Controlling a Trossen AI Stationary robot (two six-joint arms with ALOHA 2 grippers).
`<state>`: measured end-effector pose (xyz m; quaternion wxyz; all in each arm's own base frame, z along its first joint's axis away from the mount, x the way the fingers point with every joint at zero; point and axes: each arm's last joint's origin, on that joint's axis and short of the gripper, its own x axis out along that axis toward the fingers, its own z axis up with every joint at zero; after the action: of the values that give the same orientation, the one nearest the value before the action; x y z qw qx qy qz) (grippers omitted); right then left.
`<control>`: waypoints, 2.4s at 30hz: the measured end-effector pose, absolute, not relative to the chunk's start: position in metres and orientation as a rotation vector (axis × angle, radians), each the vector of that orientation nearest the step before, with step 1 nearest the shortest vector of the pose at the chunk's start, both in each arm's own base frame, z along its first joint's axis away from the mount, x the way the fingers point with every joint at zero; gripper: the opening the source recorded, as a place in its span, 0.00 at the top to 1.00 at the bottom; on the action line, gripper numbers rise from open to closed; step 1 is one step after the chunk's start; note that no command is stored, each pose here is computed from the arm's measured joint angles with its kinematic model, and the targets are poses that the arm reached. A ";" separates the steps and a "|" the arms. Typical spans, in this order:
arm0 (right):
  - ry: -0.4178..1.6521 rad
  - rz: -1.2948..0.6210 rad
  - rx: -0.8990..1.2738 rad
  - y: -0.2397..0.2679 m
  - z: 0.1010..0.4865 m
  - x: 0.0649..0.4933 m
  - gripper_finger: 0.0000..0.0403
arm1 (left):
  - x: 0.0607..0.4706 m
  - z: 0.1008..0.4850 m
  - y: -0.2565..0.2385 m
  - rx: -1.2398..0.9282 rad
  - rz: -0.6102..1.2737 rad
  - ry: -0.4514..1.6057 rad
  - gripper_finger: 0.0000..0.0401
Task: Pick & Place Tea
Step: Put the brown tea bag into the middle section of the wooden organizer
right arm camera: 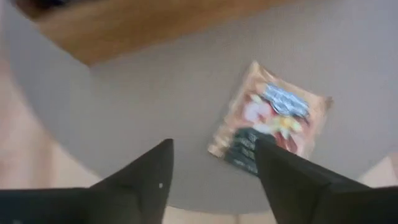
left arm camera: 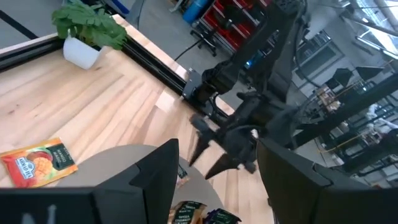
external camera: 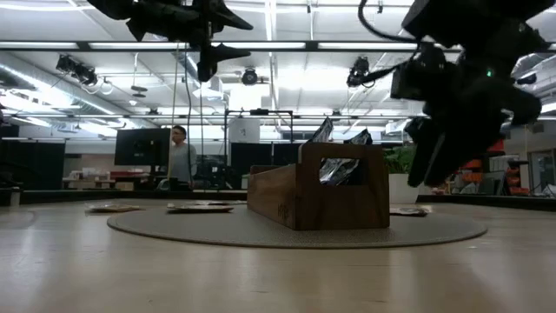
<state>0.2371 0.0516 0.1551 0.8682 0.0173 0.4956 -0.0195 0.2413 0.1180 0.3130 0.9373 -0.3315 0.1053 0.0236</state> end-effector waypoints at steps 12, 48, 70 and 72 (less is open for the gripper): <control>1.090 -0.083 0.037 0.047 0.125 0.249 0.40 | 0.241 0.313 0.118 -0.686 0.047 0.218 0.45; 1.042 -0.138 0.077 0.037 0.150 0.255 0.78 | 0.241 0.313 0.117 -0.687 0.046 0.218 0.45; 1.087 -0.184 0.109 -0.003 0.132 0.265 0.42 | 0.241 0.313 0.117 -0.687 0.046 0.218 0.45; 1.102 -0.151 0.117 -0.002 0.128 0.267 0.43 | 0.241 0.313 0.117 -0.686 0.046 0.218 0.45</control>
<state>0.2669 -0.0022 0.1277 0.8477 0.0557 0.5227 -0.0715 0.2414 0.1175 0.3126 0.9356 -0.3357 0.1067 0.0223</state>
